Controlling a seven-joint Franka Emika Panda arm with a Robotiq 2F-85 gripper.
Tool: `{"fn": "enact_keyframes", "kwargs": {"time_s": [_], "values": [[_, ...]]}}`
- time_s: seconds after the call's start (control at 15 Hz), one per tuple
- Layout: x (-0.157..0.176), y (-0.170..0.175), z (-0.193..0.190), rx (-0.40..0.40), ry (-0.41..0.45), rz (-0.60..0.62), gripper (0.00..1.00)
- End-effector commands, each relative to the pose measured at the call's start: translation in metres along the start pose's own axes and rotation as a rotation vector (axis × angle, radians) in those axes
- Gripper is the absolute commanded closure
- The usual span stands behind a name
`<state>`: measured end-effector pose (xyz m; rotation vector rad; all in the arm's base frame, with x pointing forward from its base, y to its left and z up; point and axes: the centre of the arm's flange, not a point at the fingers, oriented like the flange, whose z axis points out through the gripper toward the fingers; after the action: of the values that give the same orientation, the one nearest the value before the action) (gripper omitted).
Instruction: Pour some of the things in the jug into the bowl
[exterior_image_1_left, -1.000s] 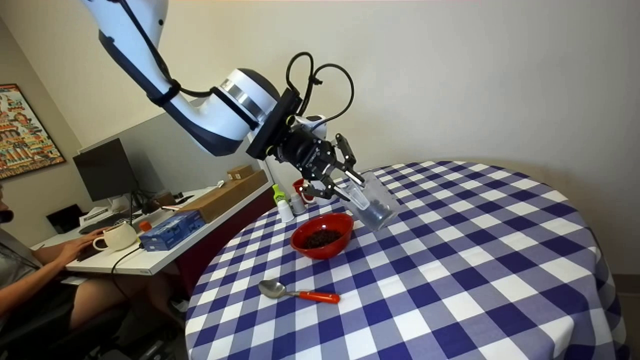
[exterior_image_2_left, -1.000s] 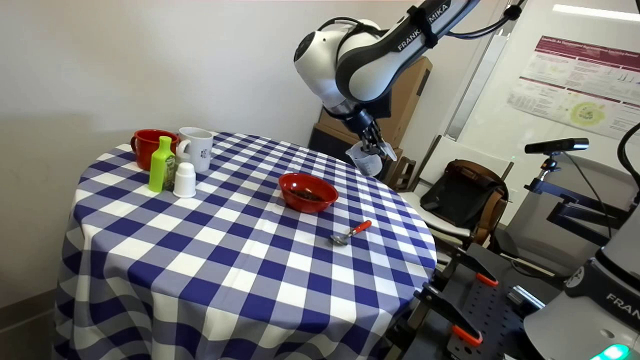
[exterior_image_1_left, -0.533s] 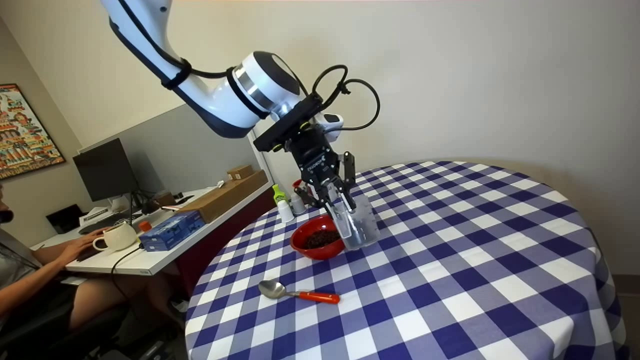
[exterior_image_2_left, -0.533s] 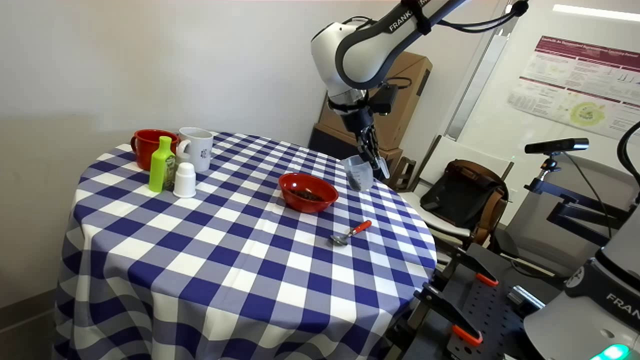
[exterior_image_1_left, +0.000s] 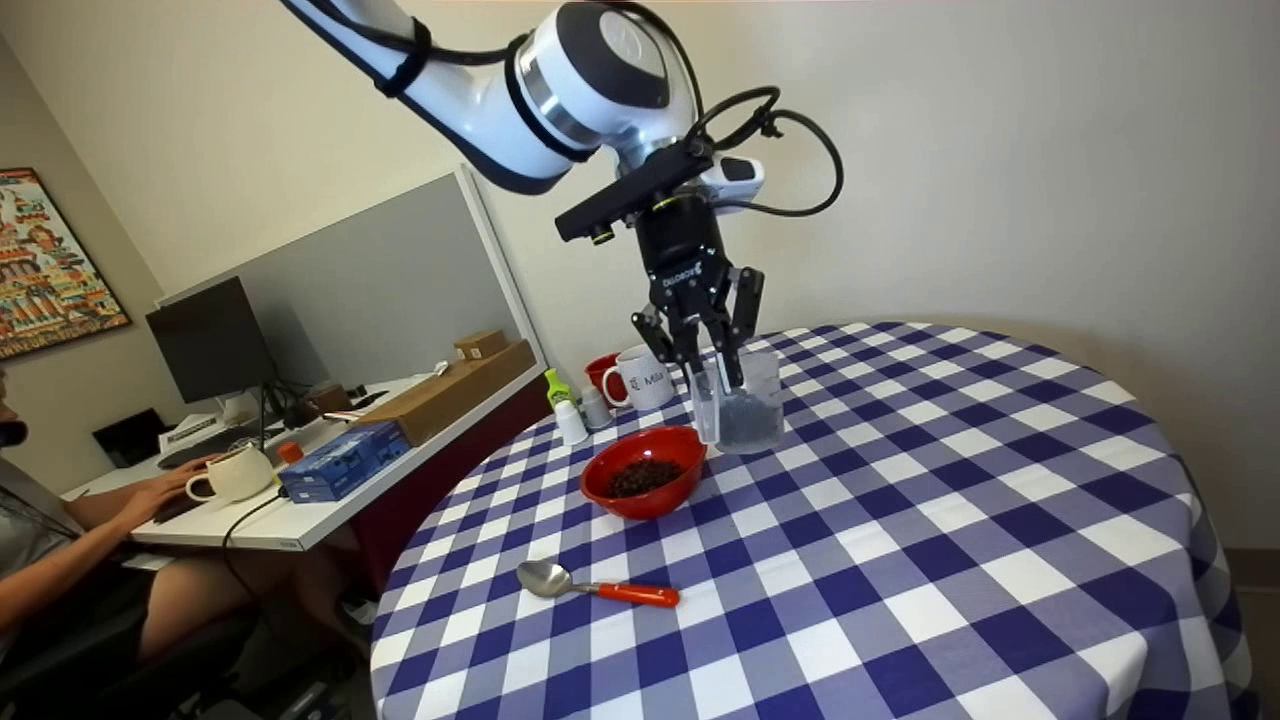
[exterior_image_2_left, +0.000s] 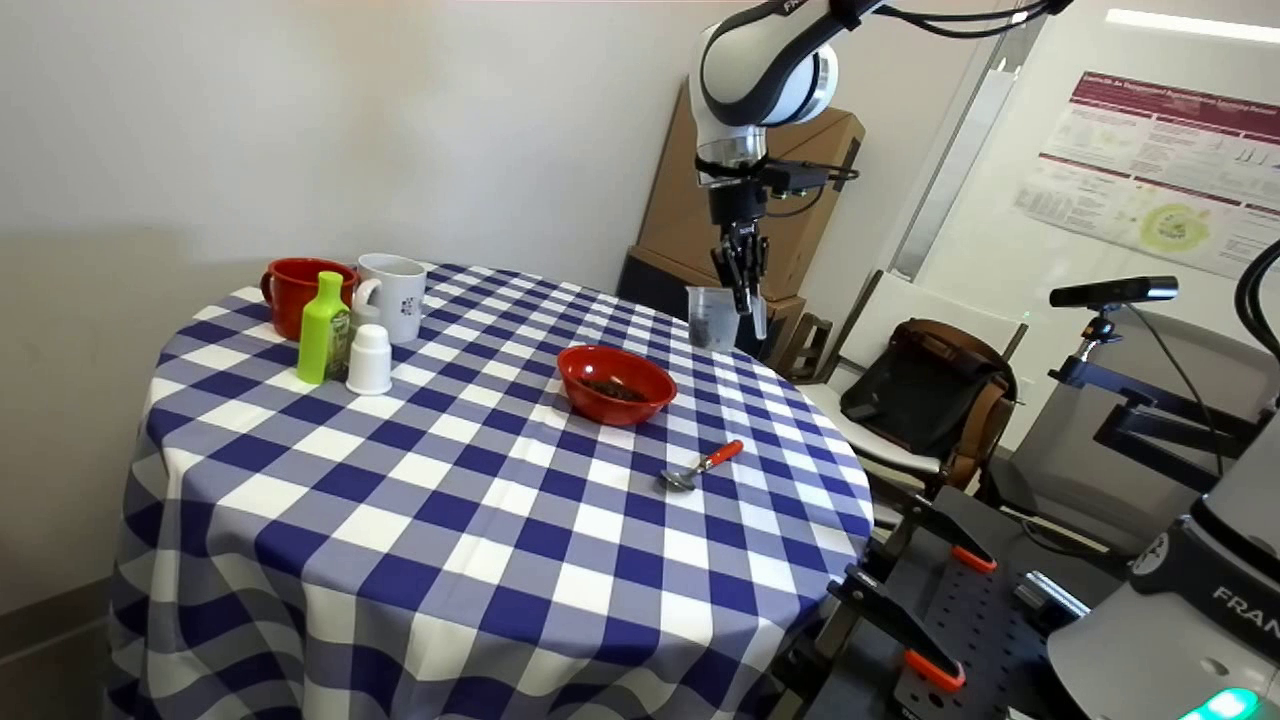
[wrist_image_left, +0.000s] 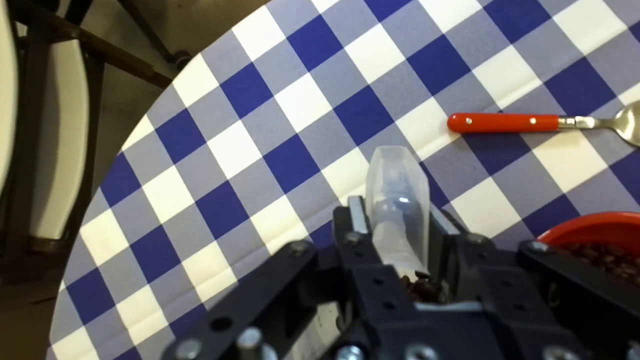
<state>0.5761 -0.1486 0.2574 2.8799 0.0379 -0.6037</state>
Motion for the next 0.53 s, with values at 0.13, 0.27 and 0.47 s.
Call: {"fn": "enact_keyframes", "kwargs": {"time_s": [0.13, 0.27, 0.47], "values": [[-0.013, 0.039, -0.011, -0.005, 0.117, 0.149, 0.91], [-0.012, 0.035, -0.008, -0.075, 0.142, 0.159, 0.91], [-0.013, 0.013, 0.002, -0.158, 0.112, 0.034, 0.91]]}}
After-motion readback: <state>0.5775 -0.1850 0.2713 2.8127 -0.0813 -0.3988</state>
